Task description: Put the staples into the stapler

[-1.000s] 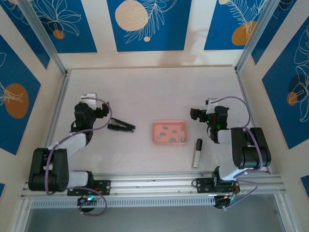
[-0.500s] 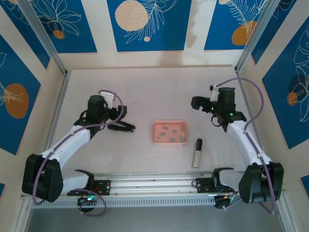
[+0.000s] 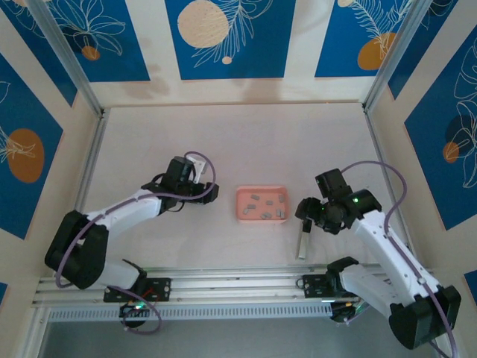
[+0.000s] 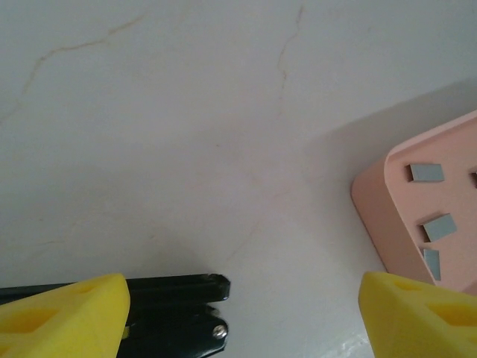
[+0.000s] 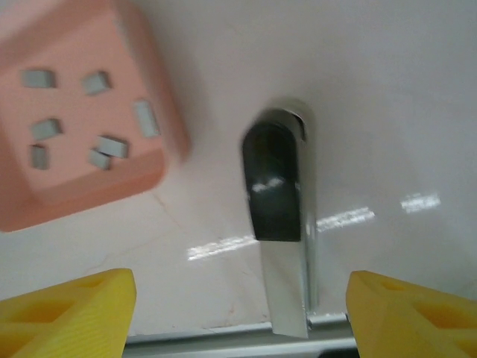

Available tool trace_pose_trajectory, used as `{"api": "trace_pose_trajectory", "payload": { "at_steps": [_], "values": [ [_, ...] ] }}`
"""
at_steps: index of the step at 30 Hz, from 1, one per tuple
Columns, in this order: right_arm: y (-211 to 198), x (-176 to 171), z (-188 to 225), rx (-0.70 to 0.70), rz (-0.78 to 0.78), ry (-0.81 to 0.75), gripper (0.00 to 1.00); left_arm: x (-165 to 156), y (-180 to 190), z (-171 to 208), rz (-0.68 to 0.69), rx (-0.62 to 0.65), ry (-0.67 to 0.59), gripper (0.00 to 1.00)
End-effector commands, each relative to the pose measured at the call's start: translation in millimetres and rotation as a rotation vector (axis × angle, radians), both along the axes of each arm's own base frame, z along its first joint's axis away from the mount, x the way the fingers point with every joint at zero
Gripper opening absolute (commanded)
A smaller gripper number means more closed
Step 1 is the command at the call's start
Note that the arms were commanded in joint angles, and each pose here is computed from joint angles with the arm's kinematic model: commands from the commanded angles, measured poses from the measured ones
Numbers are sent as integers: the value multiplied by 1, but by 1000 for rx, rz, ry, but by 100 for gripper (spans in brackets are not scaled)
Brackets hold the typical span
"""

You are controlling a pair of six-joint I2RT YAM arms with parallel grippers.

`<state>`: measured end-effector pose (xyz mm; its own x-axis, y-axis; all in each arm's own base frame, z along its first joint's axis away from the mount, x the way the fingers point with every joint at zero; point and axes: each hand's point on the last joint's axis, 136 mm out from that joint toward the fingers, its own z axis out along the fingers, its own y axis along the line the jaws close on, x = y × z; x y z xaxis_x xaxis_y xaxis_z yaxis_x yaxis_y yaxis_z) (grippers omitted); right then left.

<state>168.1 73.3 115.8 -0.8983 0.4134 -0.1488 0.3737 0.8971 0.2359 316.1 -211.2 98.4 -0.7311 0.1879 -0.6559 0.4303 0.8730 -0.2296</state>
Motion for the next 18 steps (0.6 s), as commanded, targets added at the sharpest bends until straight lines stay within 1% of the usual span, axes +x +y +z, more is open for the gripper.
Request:
{"api": "trace_pose_trajectory", "payload": {
  "at_steps": [1, 3, 5, 7, 9, 13, 15, 18],
  "values": [
    [-5, -21, -28, -38, -71, 158, 74, 9, -23, 17, -26, -57, -37, 80],
    [-6, -14, -35, -51, -71, 155, 74, 10, -27, 16, -28, -56, -38, 81],
    [2, 0, -38, -13, -59, 129, 74, 10, -31, 15, -33, -61, -37, 80],
    [5, 12, -43, -5, -53, 115, 73, 11, -33, 13, -32, -62, -33, 80],
    [5, 18, -48, -17, -45, 131, 71, 11, -34, 13, -35, -61, -25, 79],
    [0, 24, -55, -75, -25, 160, 61, 12, -37, 15, -35, -63, -30, 79],
    [0, 26, -58, -76, -23, 169, 59, 13, -37, 15, -34, -63, -33, 79],
    [2, 28, -62, -76, -15, 172, 54, 14, -37, 15, -33, -64, -34, 79]
  ]
}}
